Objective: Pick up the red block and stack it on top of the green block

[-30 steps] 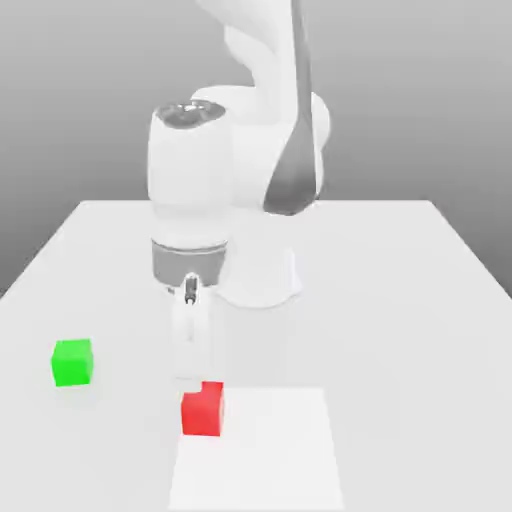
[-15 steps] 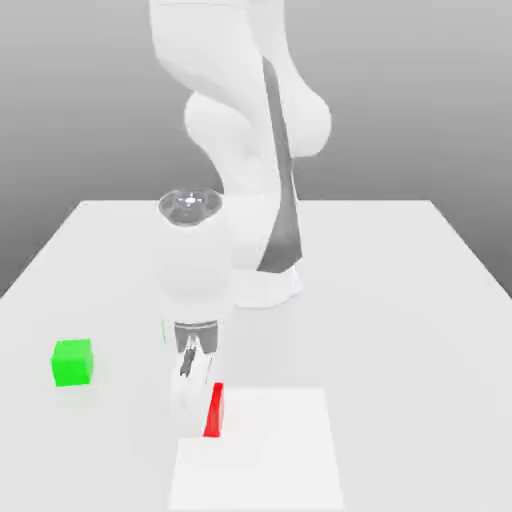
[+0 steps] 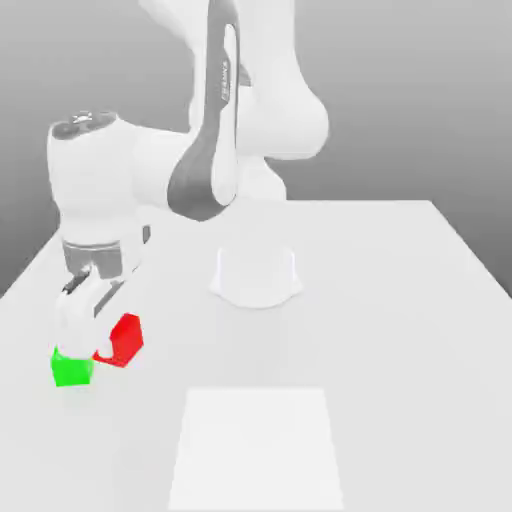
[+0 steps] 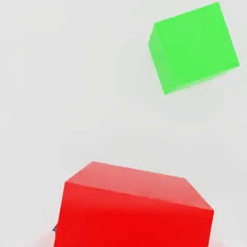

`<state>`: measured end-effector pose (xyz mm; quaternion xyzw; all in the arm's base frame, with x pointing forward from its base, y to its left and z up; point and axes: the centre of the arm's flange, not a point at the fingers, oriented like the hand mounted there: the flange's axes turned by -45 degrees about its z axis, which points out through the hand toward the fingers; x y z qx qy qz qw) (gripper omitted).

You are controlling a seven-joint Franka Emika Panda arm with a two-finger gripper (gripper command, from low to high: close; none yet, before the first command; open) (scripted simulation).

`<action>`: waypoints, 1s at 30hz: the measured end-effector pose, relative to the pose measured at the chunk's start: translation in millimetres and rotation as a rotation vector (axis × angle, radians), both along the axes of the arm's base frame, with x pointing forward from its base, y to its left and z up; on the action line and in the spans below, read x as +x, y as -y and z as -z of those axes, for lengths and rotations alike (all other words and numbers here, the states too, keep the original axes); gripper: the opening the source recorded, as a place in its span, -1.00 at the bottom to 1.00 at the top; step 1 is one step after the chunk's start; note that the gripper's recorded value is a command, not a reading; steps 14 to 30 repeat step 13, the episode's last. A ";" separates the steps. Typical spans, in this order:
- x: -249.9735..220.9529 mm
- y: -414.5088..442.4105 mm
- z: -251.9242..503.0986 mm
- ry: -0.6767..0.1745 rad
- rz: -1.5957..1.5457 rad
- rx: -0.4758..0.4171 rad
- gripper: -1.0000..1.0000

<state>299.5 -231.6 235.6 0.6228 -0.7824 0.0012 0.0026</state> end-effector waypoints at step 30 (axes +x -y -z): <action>-45.4 52.0 50.9 0.004 0.050 0.003 1.00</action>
